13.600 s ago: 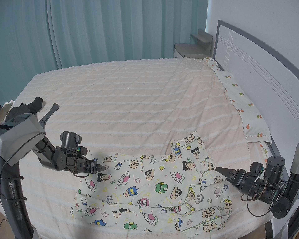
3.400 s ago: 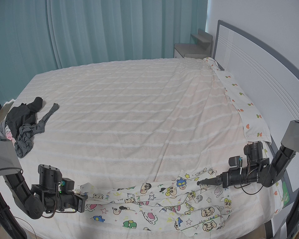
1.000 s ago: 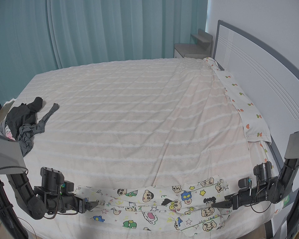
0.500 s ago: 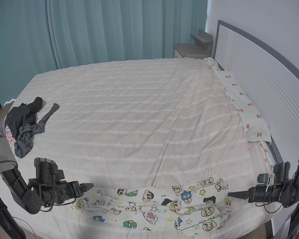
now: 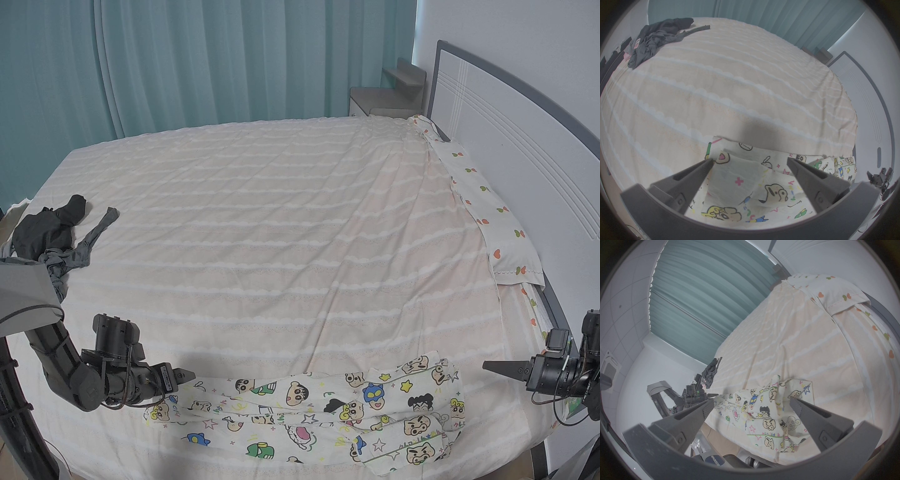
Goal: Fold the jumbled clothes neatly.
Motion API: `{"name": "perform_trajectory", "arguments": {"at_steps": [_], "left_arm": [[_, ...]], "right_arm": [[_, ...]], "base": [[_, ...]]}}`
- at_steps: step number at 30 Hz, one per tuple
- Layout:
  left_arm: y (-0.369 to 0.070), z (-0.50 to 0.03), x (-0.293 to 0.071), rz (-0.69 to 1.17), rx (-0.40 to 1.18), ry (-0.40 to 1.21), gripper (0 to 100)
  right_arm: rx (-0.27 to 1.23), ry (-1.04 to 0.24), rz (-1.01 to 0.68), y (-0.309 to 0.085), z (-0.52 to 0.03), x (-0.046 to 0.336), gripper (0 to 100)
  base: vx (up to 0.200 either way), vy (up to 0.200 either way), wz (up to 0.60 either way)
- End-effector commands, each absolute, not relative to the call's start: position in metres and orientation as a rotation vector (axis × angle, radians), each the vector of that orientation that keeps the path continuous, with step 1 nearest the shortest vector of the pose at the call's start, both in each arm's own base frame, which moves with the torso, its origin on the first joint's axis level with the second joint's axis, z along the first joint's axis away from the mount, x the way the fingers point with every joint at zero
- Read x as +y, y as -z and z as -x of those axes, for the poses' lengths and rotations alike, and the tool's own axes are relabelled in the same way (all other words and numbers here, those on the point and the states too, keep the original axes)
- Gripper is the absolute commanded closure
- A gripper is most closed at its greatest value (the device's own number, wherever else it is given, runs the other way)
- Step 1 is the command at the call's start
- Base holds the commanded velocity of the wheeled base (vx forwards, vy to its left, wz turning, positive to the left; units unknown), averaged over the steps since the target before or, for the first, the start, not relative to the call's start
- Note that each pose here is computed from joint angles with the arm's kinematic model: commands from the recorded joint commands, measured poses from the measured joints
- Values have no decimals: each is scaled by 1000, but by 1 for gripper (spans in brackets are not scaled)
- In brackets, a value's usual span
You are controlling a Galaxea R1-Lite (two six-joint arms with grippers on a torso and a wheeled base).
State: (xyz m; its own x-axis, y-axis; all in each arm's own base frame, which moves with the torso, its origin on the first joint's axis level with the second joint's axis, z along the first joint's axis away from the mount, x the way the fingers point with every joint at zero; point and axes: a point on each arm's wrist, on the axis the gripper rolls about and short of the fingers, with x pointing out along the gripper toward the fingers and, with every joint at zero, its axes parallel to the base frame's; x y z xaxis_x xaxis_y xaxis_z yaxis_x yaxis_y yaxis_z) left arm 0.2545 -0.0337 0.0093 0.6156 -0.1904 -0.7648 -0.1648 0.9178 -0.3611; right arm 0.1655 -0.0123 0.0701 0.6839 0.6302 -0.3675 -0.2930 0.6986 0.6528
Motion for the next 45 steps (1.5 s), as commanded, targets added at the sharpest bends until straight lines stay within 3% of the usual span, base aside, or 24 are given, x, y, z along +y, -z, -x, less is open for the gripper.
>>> {"name": "perform_trajectory", "arguments": {"at_steps": [1, 10, 26, 39, 45], "left_arm": [[14, -264, -35, 417, 984, -4, 100], [15, -262, -34, 418, 989, -12, 100], [-32, -268, -43, 386, 692, 69, 100], [-23, -240, -40, 163, 587, 276, 100], [9, -233, -32, -24, 592, 302, 100]], "right_arm": [[552, -594, -569, -85, -150, -9, 0], [558, -593, -569, -85, -150, -9, 0], [558, -592, -568, -84, -150, -10, 0], [561, -592, -571, -84, -150, -10, 0], [565, -592, -573, -83, -150, -10, 0]], "base": [[0, 0, 0], [0, 0, 0], [0, 0, 0], [0, 0, 0], [0, 0, 0]]}}
